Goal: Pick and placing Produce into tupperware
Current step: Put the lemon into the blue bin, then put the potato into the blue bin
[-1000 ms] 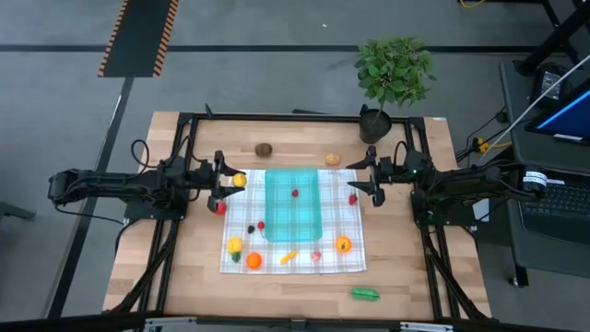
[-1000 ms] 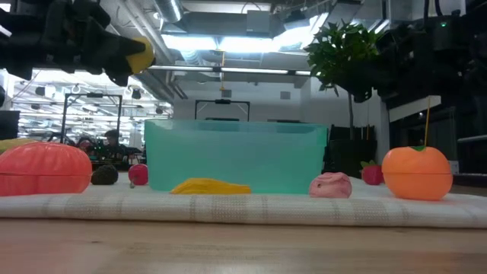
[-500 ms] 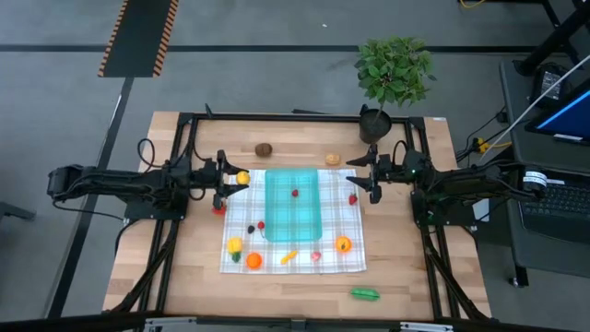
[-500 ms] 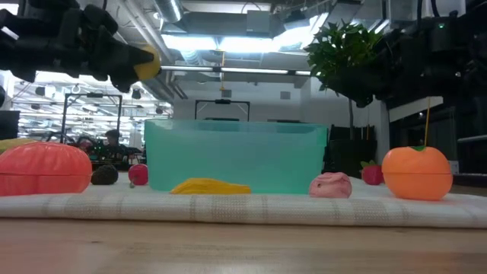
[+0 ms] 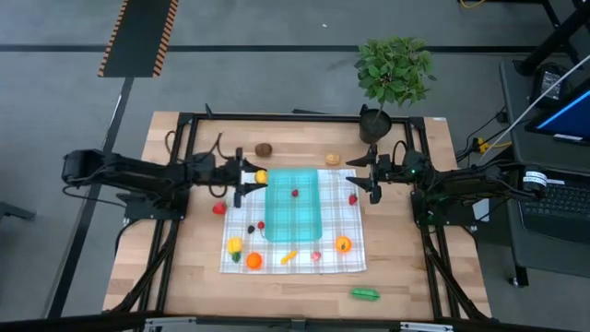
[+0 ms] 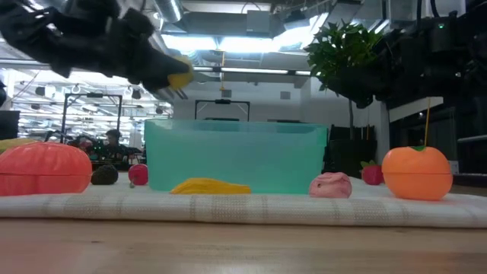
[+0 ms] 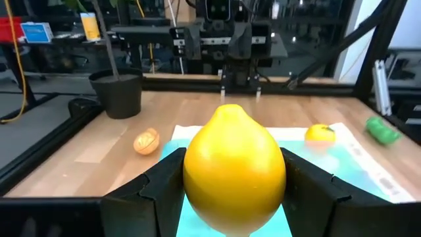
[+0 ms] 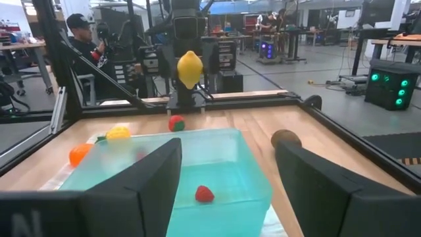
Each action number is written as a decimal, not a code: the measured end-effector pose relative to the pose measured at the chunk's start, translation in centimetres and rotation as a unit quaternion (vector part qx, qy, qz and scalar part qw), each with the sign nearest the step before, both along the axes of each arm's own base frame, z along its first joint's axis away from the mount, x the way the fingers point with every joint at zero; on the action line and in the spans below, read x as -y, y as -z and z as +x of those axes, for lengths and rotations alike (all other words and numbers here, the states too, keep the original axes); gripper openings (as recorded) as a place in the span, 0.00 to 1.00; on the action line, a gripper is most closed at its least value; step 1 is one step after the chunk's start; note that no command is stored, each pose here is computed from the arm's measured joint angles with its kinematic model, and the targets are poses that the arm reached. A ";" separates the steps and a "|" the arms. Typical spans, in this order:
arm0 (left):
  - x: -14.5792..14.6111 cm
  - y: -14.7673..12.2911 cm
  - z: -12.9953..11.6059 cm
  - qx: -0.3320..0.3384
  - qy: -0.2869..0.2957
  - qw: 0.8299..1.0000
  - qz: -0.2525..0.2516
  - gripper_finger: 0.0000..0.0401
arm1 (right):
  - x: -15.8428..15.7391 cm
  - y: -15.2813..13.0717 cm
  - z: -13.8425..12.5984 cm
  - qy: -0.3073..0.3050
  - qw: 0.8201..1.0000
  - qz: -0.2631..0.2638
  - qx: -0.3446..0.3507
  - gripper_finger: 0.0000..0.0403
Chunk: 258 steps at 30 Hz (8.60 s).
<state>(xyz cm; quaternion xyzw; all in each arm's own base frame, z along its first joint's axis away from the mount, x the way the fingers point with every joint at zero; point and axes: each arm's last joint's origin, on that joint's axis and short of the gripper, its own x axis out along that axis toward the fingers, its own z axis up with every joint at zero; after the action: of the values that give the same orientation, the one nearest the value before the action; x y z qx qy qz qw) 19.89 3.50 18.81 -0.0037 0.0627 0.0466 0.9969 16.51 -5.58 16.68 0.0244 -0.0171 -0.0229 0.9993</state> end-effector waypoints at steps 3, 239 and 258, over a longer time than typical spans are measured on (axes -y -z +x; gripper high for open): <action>-0.5 0.0 1.0 -0.007 -0.005 1.000 0.000 0.49 | 0.0 0.0 0.0 0.000 1.000 0.004 0.000 0.62; 1.1 3.1 -8.0 -0.059 -0.015 0.996 -0.059 0.55 | 9.7 3.9 11.9 0.061 0.828 -0.036 -0.557 0.62; 1.1 3.1 -8.0 -0.059 -0.015 0.996 -0.059 0.55 | 9.7 4.0 11.8 0.065 0.824 -0.037 -0.561 0.49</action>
<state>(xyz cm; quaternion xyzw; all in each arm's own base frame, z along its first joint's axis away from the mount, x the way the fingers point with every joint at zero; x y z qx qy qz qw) 11.92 2.40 15.69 -0.0612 0.1236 0.0581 0.9887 28.34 -15.28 12.69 -0.0304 0.5442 -0.0967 0.8328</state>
